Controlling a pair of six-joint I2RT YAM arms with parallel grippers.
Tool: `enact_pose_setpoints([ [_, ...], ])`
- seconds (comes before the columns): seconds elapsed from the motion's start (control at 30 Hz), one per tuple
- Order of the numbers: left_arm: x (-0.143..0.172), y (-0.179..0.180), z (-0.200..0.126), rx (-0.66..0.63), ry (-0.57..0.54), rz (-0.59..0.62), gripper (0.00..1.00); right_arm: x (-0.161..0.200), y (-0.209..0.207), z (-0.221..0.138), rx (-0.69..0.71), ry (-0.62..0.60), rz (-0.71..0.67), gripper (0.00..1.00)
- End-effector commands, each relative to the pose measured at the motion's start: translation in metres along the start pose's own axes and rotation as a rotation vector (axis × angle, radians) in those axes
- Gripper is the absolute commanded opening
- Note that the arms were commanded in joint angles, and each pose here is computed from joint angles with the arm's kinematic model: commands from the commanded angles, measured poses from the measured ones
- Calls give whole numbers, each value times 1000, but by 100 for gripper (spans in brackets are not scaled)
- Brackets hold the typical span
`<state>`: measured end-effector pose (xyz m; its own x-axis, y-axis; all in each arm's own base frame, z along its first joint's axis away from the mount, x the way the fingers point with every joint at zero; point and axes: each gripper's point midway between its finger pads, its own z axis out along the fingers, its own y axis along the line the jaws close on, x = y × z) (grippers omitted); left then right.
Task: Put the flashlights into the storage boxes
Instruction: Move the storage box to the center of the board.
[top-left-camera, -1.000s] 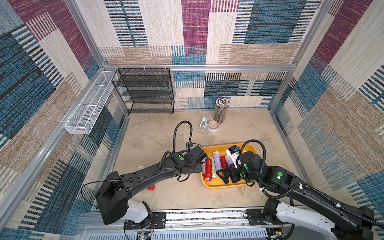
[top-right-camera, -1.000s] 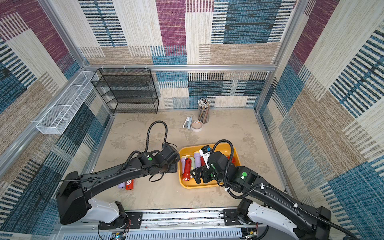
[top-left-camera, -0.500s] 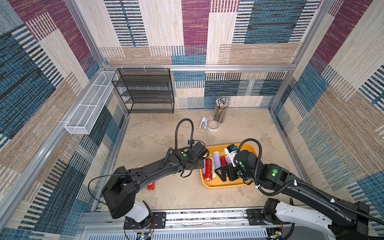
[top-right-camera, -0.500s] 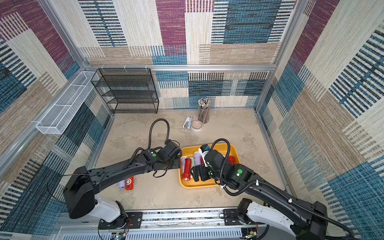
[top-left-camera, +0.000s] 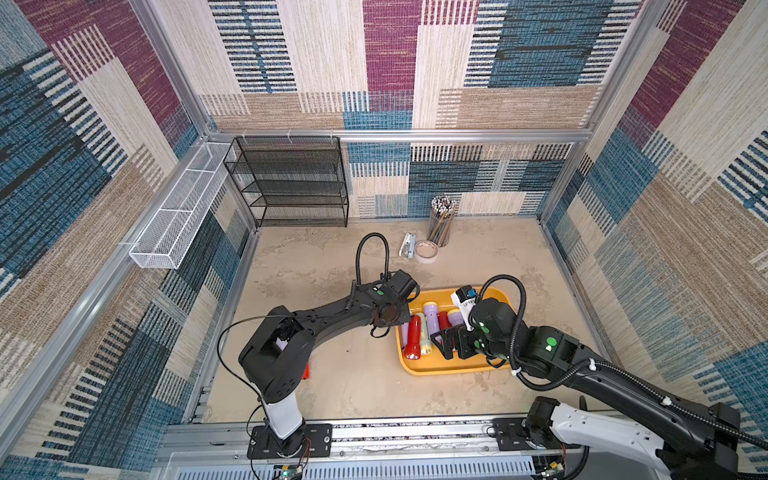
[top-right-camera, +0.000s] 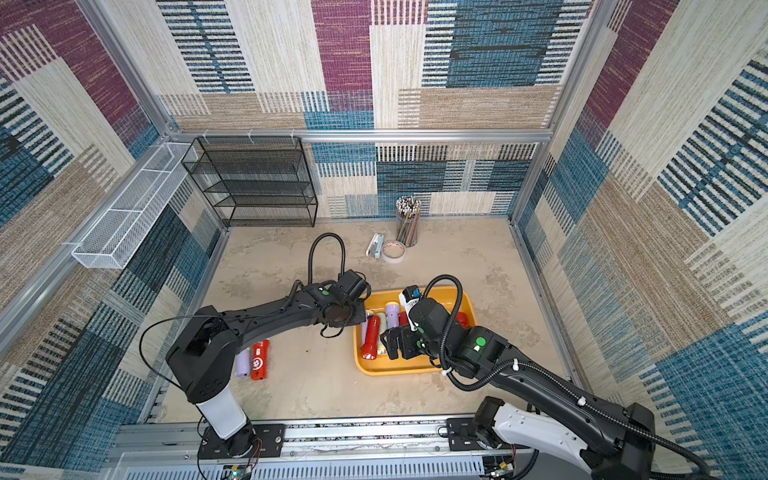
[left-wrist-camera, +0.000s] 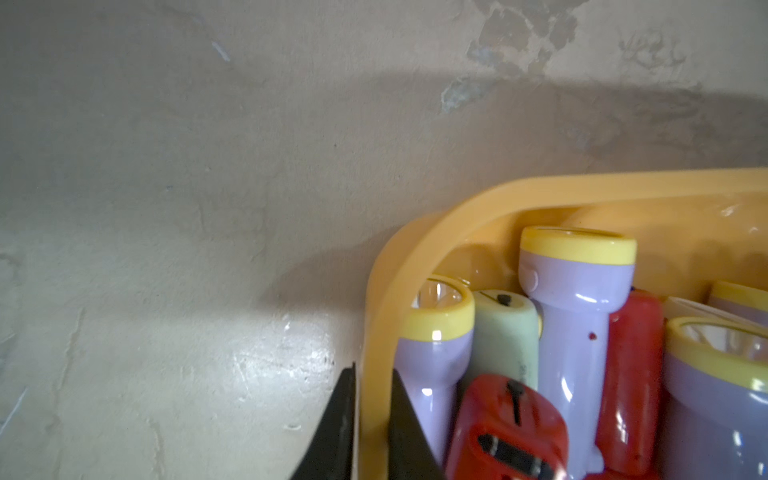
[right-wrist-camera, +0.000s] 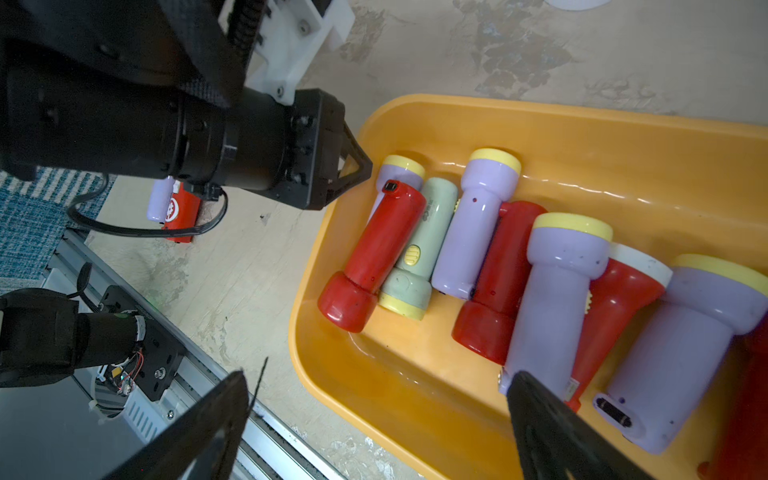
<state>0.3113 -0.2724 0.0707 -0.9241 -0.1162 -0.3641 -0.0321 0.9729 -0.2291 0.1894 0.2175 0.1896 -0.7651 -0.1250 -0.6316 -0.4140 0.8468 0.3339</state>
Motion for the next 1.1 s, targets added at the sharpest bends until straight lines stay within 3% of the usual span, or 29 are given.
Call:
enact_pose_setpoints([
  [0.0, -7, 7, 2, -16, 6, 22, 6, -7, -1, -1, 18, -20, 1, 100],
  [0.07, -11, 11, 2, -15, 7, 10, 0, -9, -1, 1, 22, -21, -4, 100],
  [0.37, -40, 44, 1, -38, -8, -28, 0, -14, -3, 7, 38, -20, -18, 100],
  [0.87, -76, 88, 9, -102, 42, 42, 0, -30, -3, 15, 29, -21, -26, 100],
  [1.0, -80, 93, 3, -116, 45, 61, 4, -31, -5, 21, 31, -11, -30, 100],
  [1.07, -80, 92, -2, -112, 46, 69, 12, -32, -4, 22, 23, -11, -31, 100],
])
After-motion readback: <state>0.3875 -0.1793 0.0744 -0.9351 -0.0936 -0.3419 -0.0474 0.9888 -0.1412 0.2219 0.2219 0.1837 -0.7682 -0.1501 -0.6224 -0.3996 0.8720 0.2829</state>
